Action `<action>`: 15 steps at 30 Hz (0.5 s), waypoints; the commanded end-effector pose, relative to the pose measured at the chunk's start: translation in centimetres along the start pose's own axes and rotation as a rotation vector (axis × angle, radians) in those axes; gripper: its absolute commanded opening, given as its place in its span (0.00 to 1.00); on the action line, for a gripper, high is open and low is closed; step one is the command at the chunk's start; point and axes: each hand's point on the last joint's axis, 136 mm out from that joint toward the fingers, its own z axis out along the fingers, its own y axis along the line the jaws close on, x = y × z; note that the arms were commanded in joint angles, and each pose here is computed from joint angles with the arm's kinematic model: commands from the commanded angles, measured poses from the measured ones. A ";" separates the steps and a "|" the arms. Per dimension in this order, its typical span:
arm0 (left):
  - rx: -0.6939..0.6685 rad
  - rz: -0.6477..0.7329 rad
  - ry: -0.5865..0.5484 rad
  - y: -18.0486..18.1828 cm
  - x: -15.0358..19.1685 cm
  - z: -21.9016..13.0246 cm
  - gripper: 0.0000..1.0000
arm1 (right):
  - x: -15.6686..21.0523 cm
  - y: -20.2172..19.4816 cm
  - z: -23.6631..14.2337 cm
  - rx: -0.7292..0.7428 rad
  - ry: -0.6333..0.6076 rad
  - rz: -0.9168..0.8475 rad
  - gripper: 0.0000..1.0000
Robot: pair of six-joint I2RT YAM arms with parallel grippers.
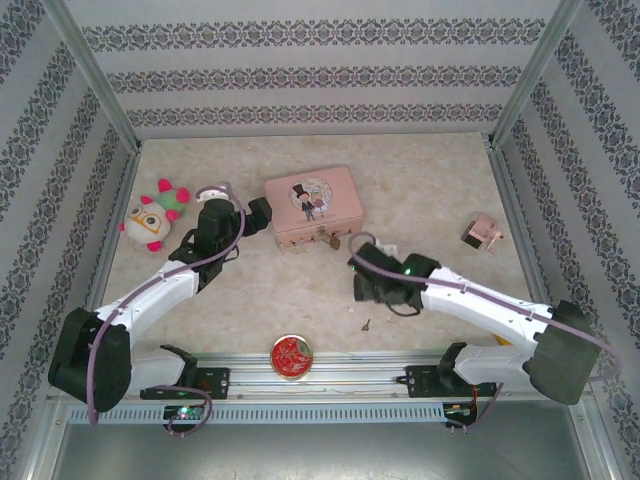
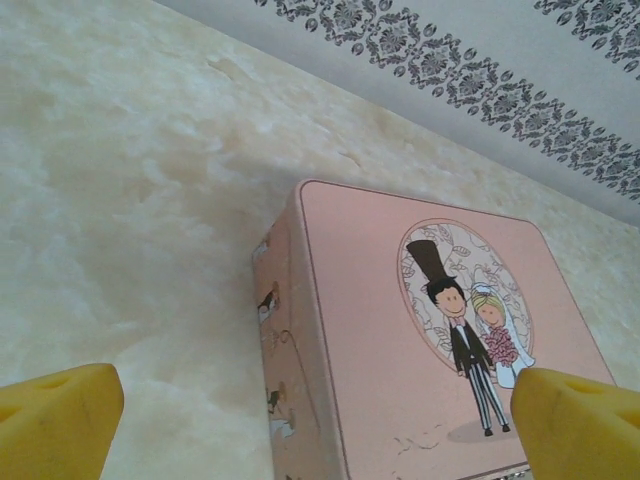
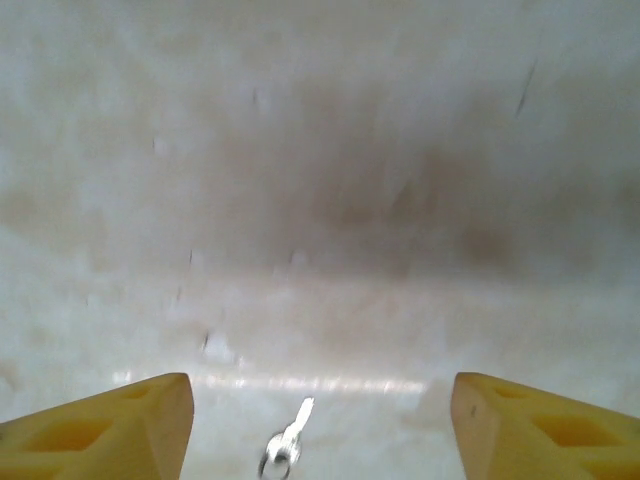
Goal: Unlock the padlock with the key
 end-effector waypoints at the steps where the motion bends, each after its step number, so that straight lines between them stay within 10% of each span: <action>1: -0.010 0.023 -0.001 1.0 0.5 -0.4 0.99 | 3.9 -0.4 0.2 0.054 0.057 0.165 0.64; 15: 0.026 0.016 0.030 0.9 1.7 0.6 0.99 | 7.7 0.4 3.9 0.014 0.107 0.331 0.39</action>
